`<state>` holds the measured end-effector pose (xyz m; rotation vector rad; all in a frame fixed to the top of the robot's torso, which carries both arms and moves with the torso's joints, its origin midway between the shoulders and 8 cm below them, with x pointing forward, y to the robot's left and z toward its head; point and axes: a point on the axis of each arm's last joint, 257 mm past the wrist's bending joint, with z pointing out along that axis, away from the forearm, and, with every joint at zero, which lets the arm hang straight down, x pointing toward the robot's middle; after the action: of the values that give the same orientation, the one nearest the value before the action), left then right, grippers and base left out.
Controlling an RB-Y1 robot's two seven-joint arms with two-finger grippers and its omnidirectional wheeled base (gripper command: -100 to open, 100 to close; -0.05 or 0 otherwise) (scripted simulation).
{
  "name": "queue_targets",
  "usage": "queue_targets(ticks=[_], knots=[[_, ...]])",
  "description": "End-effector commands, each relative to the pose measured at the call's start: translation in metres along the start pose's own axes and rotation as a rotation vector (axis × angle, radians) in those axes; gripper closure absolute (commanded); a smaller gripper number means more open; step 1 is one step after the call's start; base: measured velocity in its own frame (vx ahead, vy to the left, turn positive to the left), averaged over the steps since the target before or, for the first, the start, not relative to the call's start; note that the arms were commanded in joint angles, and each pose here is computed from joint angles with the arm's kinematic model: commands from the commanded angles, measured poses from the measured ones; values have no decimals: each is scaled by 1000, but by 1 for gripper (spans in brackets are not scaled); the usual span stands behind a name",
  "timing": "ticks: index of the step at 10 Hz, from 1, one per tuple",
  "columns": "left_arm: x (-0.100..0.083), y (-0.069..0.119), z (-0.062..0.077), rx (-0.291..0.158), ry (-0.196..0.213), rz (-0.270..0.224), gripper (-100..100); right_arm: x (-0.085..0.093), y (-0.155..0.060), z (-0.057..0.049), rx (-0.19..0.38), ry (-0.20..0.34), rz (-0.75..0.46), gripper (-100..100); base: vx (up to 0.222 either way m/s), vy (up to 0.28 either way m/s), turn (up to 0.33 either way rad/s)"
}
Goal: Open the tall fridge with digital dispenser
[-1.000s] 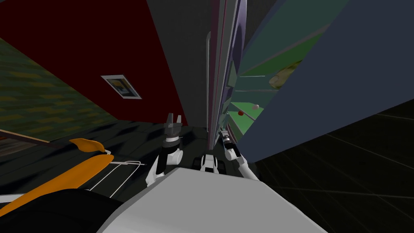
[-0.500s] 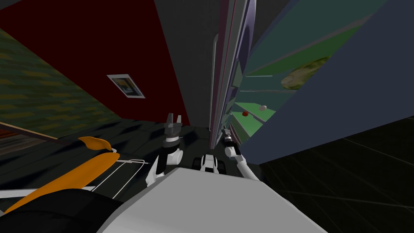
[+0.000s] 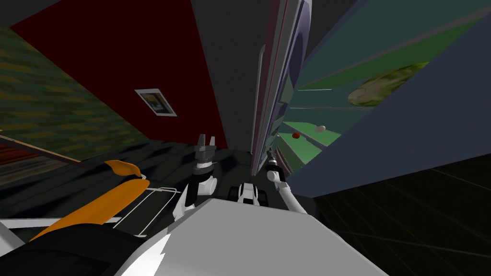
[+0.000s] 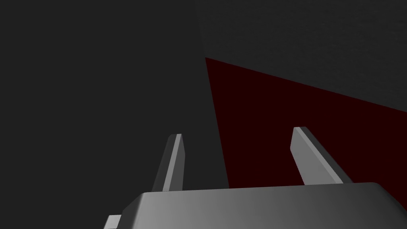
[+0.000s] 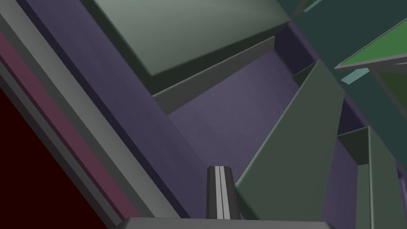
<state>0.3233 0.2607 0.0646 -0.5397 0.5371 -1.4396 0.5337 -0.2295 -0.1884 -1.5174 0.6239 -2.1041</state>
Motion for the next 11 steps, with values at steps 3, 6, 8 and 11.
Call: queue_targets(ticks=[3,6,8,11], knots=[[0,0,0,0,0,0,0,30,38,12,-132,126,239,100,12,125,44],[0,0,0,0,0,0,0,39,56,12,-187,181,355,100,10,118,34],[0,0,0,0,0,0,0,46,73,11,-237,236,452,100,16,110,39],[0,0,0,0,0,0,0,70,54,31,-200,289,437,-100,22,33,1]])
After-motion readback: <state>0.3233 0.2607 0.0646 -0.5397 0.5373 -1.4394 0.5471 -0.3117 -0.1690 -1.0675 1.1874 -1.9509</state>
